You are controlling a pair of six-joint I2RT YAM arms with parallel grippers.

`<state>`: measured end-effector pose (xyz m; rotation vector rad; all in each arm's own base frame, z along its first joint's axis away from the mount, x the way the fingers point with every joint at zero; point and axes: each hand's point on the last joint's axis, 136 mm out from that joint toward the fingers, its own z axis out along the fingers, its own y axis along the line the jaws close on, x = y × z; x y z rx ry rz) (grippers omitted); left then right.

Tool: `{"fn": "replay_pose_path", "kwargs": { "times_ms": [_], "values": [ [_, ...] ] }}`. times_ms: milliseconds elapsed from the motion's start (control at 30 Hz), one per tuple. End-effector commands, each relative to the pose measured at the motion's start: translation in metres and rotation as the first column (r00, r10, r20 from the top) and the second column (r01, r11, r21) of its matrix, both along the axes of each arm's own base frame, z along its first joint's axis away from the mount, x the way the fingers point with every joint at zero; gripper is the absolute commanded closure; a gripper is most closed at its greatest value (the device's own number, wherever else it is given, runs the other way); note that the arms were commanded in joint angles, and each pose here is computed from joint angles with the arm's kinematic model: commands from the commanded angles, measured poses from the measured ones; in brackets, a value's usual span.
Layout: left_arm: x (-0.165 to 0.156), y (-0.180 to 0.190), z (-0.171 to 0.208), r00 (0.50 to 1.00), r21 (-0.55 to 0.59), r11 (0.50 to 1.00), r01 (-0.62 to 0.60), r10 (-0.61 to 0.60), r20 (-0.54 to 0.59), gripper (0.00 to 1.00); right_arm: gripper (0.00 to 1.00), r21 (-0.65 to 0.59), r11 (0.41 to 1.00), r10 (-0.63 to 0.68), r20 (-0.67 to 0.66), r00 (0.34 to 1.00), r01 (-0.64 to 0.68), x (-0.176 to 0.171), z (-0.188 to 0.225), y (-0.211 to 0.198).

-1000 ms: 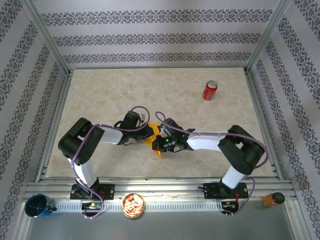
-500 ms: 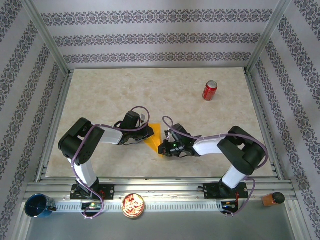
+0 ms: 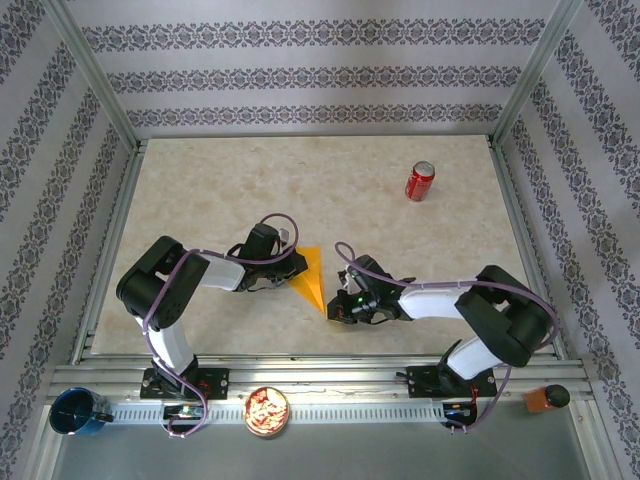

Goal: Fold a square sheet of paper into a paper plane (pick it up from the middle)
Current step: Fourth fold the wing at the center of the table.

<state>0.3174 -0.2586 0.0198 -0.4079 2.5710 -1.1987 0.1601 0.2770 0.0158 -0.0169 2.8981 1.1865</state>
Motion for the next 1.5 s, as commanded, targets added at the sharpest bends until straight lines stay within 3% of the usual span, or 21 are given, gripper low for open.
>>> {"fn": "replay_pose_path", "kwargs": {
  "times_ms": [0, 167, 267, 467, 633, 1033, 1333, 1467],
  "values": [
    [-0.010, 0.019, -0.025, 0.997, 0.086, 0.995, -0.058, 0.062, -0.054, 0.97, 0.97, -0.026, 0.999, 0.018, 0.000, 1.000, -0.018, -0.009, 0.007, -0.011],
    [-0.009, 0.020, -0.021, 0.996, 0.086, 0.994, -0.070, 0.074, -0.045, 0.97, 0.97, 0.087, 0.995, -0.056, 0.112, 0.992, 0.047, 0.030, 0.053, 0.007],
    [-0.008, 0.019, -0.021, 0.996, 0.083, 0.994, -0.072, 0.075, -0.042, 0.97, 0.95, 0.116, 0.992, -0.060, 0.111, 0.992, 0.047, 0.049, 0.063, 0.026],
    [-0.008, 0.017, -0.020, 0.996, 0.075, 0.995, -0.069, 0.073, -0.043, 0.97, 0.96, 0.120, 0.988, -0.110, 0.078, 0.991, 0.100, 0.086, 0.050, 0.053],
    [-0.008, 0.017, -0.018, 0.997, 0.069, 0.995, -0.070, 0.073, -0.039, 0.97, 0.96, 0.092, 0.989, -0.125, 0.059, 0.990, 0.119, 0.097, 0.037, 0.056],
    [-0.008, 0.018, -0.012, 0.997, 0.064, 0.995, -0.076, 0.078, -0.026, 0.97, 0.96, 0.005, 0.990, -0.140, -0.006, 0.990, 0.140, 0.087, -0.003, 0.034],
    [-0.009, 0.021, 0.002, 0.996, 0.058, 0.994, -0.089, 0.089, 0.002, 0.96, 0.98, -0.049, 0.998, -0.050, -0.065, 0.997, 0.047, 0.055, -0.030, 0.015],
    [-0.012, 0.020, 0.017, 0.995, 0.042, 0.995, -0.092, 0.091, 0.032, 0.85, 0.99, -0.047, 0.999, 0.022, -0.045, 0.999, -0.024, 0.046, -0.030, 0.014]
  ]
}}
